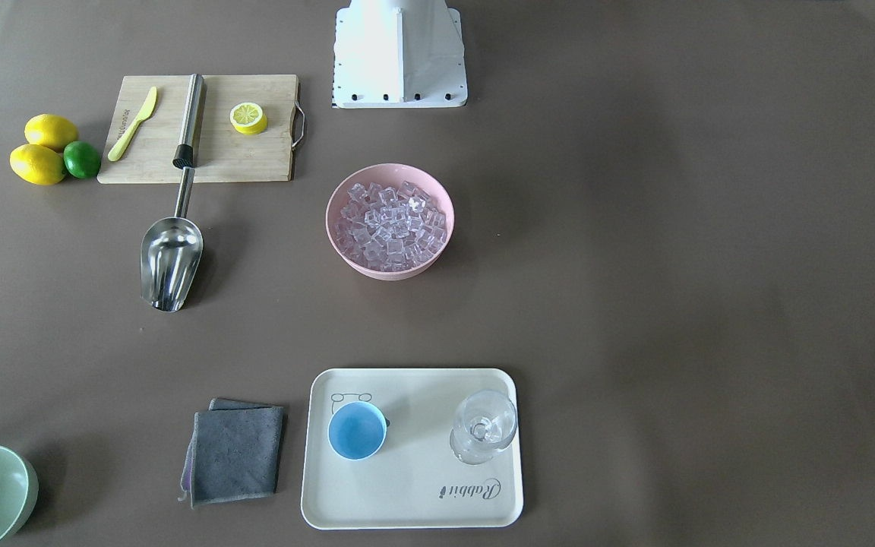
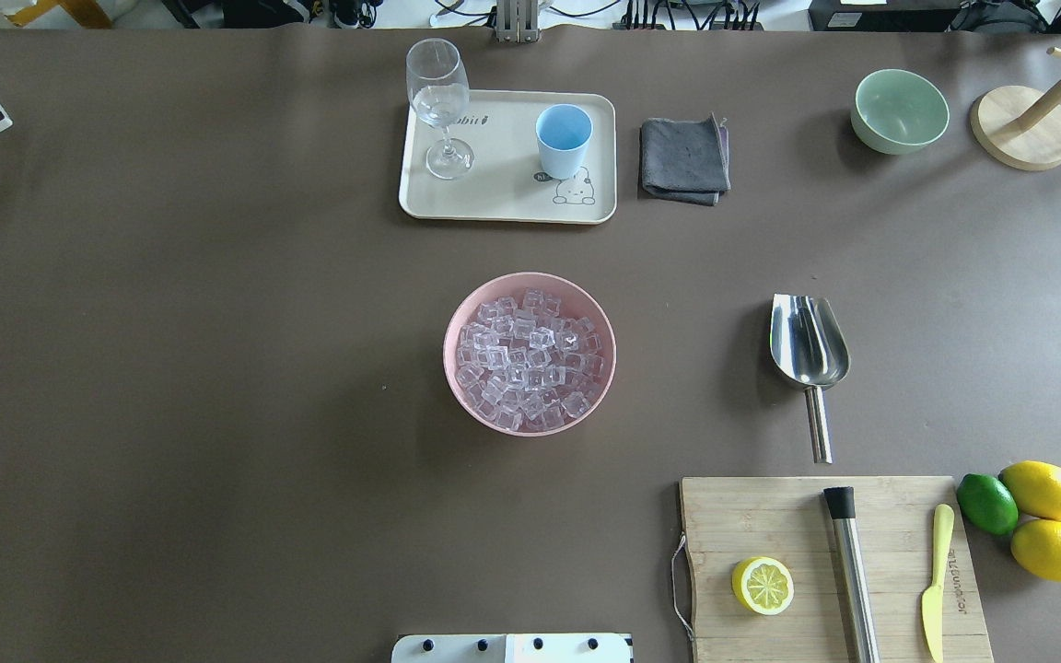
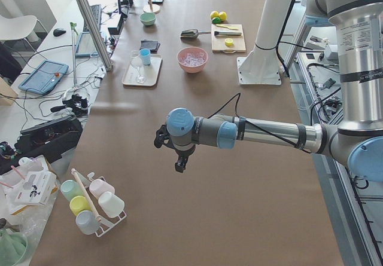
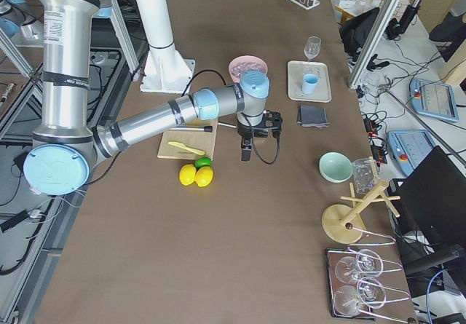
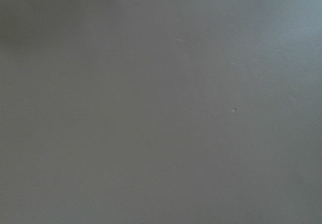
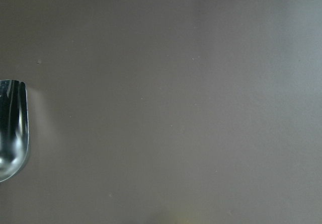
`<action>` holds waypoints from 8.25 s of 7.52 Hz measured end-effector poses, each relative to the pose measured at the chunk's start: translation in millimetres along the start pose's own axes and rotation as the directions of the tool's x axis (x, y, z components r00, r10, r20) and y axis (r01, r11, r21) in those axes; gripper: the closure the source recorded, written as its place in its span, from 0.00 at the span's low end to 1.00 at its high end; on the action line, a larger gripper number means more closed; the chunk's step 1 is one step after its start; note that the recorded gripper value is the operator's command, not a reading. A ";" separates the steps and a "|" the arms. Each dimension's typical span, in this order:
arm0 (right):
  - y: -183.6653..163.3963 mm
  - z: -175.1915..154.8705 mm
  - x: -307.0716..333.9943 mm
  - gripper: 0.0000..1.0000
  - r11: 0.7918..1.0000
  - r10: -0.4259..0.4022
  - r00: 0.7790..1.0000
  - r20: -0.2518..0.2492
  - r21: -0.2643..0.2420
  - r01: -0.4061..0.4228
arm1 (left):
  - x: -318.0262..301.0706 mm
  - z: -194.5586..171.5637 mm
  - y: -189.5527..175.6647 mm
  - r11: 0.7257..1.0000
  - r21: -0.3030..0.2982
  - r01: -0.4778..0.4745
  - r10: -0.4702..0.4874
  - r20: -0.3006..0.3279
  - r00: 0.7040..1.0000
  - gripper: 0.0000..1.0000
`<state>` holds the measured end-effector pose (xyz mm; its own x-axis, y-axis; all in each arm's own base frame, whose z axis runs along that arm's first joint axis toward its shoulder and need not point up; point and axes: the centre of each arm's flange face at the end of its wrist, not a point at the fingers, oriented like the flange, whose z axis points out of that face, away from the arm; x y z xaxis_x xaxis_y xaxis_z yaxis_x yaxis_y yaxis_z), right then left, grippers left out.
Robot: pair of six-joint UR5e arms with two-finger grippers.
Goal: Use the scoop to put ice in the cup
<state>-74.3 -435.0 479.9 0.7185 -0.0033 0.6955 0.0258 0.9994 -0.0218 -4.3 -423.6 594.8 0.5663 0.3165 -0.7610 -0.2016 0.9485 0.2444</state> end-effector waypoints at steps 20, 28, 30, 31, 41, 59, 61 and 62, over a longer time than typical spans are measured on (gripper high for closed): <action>66.8 185.6 -250.2 0.29 0.987 0.148 0.989 -0.022 -0.063 -0.149 | 558.1 226.2 -96.2 0.286 0.274 -0.918 0.946 0.070 0.315 0.02; 70.0 184.3 -247.2 1.00 0.987 0.145 0.989 -0.021 -0.072 -0.146 | 538.3 217.1 -168.4 0.304 0.280 -0.911 0.917 0.175 0.360 0.02; 71.0 182.8 -246.7 1.00 0.989 0.130 0.991 -0.018 -0.073 -0.131 | 534.7 214.7 -172.1 0.308 0.278 -0.910 0.915 0.176 0.363 0.02; 73.9 177.4 -245.7 1.00 0.994 0.087 0.996 -0.011 -0.073 -0.087 | 533.8 214.2 -172.9 0.309 0.278 -0.910 0.914 0.177 0.365 0.02; 1.7 34.4 -197.5 1.00 0.859 -0.509 0.855 -0.105 -0.126 0.496 | 528.2 210.5 -176.6 0.319 0.278 -0.906 0.909 0.181 0.376 0.02; 19.1 11.6 -523.7 1.00 0.453 -0.796 0.599 -0.084 -0.738 0.499 | 541.6 238.9 -152.7 0.398 0.273 -0.876 0.892 0.110 0.439 0.02; 19.6 21.1 -527.7 1.00 0.483 -0.779 0.617 -0.114 -0.736 0.474 | 545.8 240.7 -150.4 0.391 0.272 -0.879 0.896 0.107 0.432 0.02; 20.8 29.0 -529.3 1.00 0.514 -0.764 0.630 -0.141 -0.723 0.461 | 546.7 239.8 -150.8 0.391 0.273 -0.879 0.896 0.107 0.431 0.02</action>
<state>-474.2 -411.4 132.1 0.5312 -0.7700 0.3536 0.8472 0.4880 -0.2100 527.4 -390.0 286.0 0.1494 0.9878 -0.0450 -0.3586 0.0965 0.9285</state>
